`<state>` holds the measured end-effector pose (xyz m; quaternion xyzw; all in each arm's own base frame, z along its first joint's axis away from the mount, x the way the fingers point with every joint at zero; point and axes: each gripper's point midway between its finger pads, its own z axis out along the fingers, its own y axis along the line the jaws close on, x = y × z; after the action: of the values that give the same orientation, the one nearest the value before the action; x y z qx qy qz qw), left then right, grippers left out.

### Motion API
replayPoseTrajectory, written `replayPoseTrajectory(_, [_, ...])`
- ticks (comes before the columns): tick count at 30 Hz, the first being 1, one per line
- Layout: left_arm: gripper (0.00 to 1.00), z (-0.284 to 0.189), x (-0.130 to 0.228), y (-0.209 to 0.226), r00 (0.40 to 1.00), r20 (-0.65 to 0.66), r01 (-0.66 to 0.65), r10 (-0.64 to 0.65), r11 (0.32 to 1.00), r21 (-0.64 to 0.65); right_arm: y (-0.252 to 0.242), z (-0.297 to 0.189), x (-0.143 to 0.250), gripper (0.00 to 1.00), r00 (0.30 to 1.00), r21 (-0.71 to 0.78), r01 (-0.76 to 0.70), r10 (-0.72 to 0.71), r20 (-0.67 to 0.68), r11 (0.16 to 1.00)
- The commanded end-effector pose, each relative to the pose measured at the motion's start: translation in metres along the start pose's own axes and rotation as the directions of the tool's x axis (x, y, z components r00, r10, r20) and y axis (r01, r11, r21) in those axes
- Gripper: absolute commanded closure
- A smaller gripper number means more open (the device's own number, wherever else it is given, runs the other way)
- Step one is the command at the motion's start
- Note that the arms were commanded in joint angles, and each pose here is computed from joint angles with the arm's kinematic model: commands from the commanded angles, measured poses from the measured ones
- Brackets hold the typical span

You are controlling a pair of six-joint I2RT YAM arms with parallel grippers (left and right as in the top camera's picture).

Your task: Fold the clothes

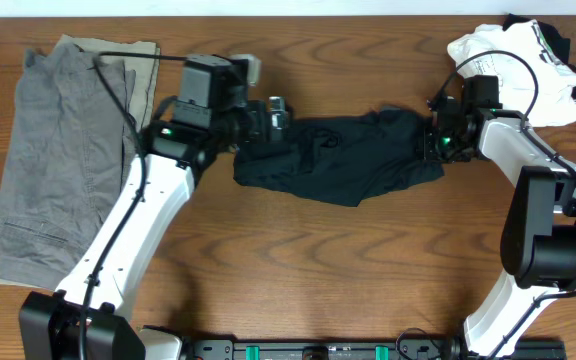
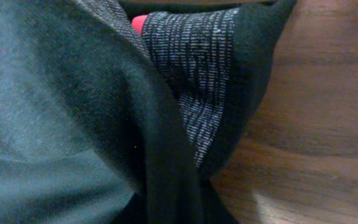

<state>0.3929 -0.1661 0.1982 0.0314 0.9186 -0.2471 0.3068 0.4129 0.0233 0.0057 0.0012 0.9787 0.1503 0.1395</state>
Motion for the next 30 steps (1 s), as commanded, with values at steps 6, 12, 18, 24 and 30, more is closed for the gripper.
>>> replayPoseTrajectory(6, [0.02, -0.012, -0.007, 0.054, 0.998, 0.033, 0.054, -0.048, 0.978, -0.2, -0.041, -0.024, -0.004, 0.99, 0.994, -0.001, -0.105, 0.105, 0.032, 0.994])
replayPoseTrajectory(12, [0.02, -0.012, -0.008, 0.057, 0.998, 0.036, 0.059, -0.053, 0.977, -0.204, -0.066, -0.052, -0.013, 0.99, 0.988, 0.016, -0.129, 0.128, 0.083, 0.991])
replayPoseTrajectory(18, [0.02, -0.013, -0.007, 0.061, 0.998, 0.034, 0.061, -0.055, 0.972, -0.228, -0.03, -0.072, -0.028, 0.99, 0.993, -0.095, -0.045, 0.055, 0.104, 0.994])
replayPoseTrajectory(24, [0.02, -0.022, -0.008, 0.088, 0.997, 0.058, 0.072, -0.054, 0.927, -0.369, 0.041, -0.085, -0.05, 0.99, 0.987, -0.179, 0.108, -0.084, 0.137, 0.978])
replayPoseTrajectory(30, [0.02, -0.039, -0.01, 0.127, 0.99, 0.09, 0.135, -0.104, 0.873, -0.469, 0.128, -0.078, -0.058, 0.99, 0.952, -0.221, 0.286, -0.251, 0.174, 0.932])
